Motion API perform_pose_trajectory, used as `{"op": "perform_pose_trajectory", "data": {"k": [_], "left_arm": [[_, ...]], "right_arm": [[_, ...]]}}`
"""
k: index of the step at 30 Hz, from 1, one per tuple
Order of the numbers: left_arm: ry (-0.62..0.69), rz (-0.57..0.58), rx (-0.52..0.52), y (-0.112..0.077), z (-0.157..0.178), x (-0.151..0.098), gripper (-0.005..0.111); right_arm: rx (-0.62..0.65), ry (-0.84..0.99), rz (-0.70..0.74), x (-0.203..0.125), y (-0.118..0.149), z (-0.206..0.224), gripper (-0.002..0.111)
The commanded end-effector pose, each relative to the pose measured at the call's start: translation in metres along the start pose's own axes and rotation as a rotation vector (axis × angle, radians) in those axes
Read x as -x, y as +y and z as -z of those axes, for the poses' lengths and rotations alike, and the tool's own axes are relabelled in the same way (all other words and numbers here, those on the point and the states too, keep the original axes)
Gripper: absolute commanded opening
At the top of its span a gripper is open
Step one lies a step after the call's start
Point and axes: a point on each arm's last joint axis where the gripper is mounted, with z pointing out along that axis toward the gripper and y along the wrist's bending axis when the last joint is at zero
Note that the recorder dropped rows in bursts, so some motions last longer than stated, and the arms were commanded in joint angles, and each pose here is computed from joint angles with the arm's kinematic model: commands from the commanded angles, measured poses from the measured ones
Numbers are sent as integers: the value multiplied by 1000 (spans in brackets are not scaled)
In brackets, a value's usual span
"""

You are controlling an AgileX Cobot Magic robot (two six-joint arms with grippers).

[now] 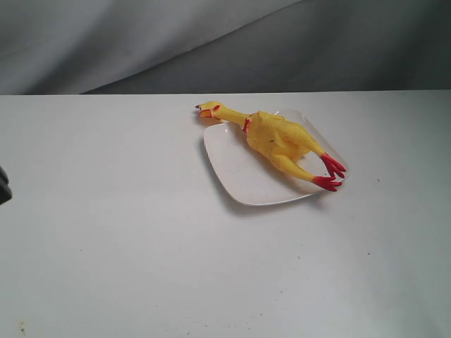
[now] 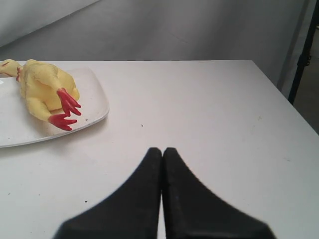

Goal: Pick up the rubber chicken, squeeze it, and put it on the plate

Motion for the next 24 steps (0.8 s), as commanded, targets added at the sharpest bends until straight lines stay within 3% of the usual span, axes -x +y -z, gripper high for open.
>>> {"op": "perform_pose_trajectory", "data": {"k": [1, 7, 18, 24], "left_arm": [[-8, 7, 11, 0, 1, 0, 0], [-47, -86, 181, -6, 22, 10, 0], [-190, -368, 412, -58, 60, 29, 0], [-223, -374, 619, -47, 72, 34, 0]], "right_arm": [[-6, -1, -8, -1, 0, 0, 0], [-6, -1, -8, -1, 0, 0, 0], [-6, -1, -8, -1, 0, 0, 0], [-6, -1, -8, -1, 0, 0, 0]]}}
